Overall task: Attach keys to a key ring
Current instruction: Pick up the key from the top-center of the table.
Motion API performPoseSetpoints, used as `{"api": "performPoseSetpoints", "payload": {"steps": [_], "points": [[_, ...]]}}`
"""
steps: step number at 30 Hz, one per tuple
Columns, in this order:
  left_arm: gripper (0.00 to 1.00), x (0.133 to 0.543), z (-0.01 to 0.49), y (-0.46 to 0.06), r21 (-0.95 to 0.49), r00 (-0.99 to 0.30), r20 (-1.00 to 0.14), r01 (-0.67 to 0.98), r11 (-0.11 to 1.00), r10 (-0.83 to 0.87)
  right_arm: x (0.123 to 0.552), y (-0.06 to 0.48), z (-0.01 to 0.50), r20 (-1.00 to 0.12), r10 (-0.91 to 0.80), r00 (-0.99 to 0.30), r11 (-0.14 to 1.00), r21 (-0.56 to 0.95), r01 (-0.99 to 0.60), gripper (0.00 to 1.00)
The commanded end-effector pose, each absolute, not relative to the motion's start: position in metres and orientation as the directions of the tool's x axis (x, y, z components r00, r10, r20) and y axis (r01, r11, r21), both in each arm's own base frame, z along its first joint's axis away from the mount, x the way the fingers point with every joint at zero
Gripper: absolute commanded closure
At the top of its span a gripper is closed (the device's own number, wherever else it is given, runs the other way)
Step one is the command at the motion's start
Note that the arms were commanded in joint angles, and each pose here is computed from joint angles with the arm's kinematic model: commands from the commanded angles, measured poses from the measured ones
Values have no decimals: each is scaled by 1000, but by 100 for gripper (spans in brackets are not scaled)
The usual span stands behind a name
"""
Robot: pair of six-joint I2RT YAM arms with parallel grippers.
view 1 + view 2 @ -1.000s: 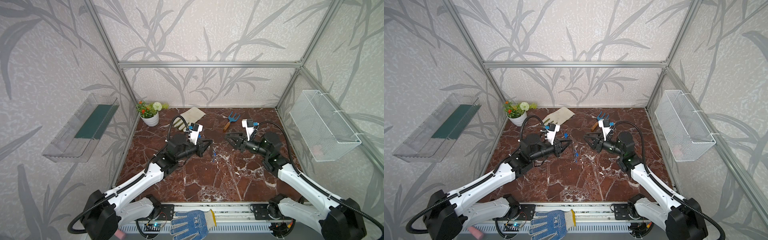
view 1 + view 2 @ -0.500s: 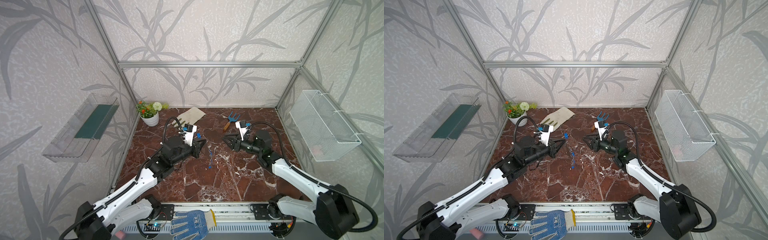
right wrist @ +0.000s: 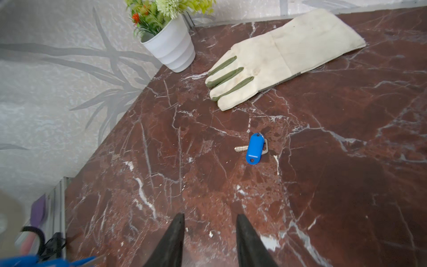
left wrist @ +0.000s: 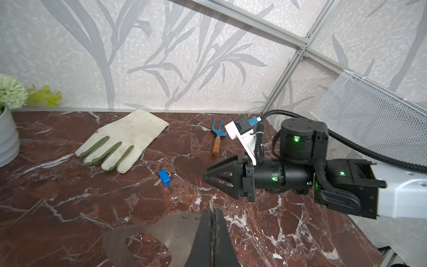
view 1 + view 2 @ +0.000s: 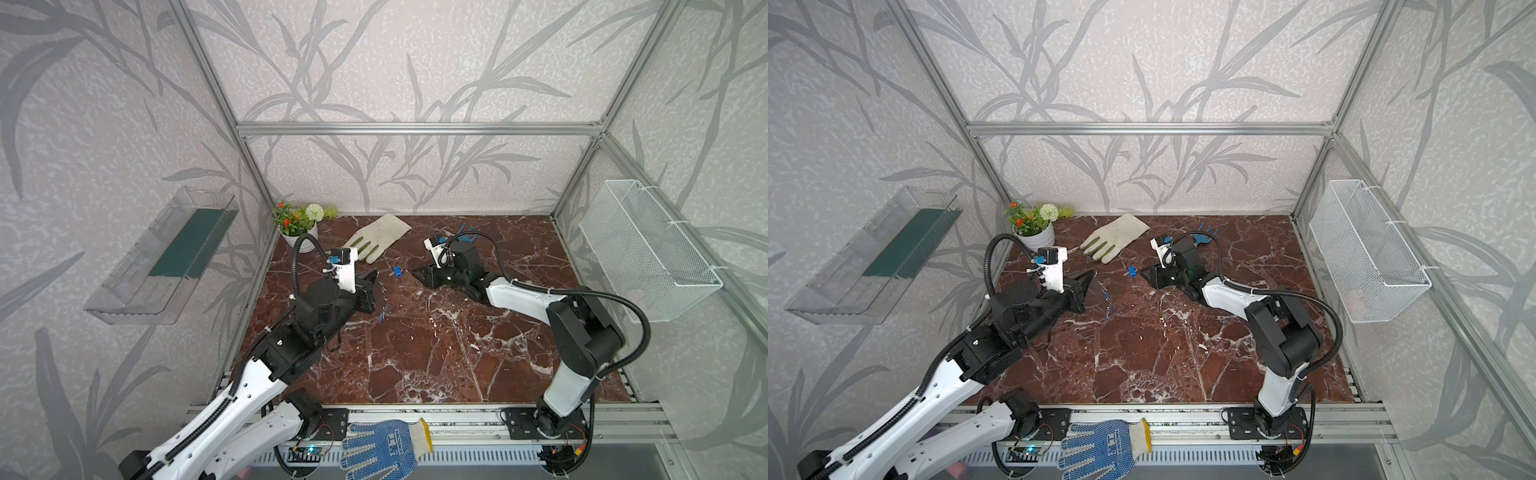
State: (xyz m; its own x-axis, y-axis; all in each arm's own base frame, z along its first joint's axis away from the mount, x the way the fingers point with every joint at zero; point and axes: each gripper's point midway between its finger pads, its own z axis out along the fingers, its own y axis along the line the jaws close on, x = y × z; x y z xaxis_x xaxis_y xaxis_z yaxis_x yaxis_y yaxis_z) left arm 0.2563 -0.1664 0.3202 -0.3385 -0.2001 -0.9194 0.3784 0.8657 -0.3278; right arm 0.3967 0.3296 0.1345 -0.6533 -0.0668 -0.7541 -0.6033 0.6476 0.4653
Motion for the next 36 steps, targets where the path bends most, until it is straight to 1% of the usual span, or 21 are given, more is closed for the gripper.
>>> {"api": "performPoseSetpoints", "payload": {"steps": [1,9,16,26,28,30,36], "points": [[100,251,343,-150,-309,-277,-936,353,883,-217,411,339,110,-722,-135,-679,689,424,-588,62],[100,244,346,-142,-285,-279,-941,345,894,-192,449,363,70,-675,-198,-711,728,385,-568,64],[100,239,348,-140,-287,-270,-942,352,891,-197,469,375,47,-636,-242,-733,743,364,-562,66],[100,237,347,-145,-297,-284,-939,378,877,-195,481,377,27,-601,-284,-747,773,317,-549,69],[100,237,347,-147,-299,-288,-938,384,873,-194,482,378,26,-600,-285,-747,774,316,-549,71],[100,237,348,-147,-301,-288,-937,386,872,-196,481,380,26,-596,-291,-748,766,324,-556,75],[100,236,348,-149,-301,-290,-938,398,867,-192,483,387,25,-589,-300,-751,761,327,-561,76]]}}
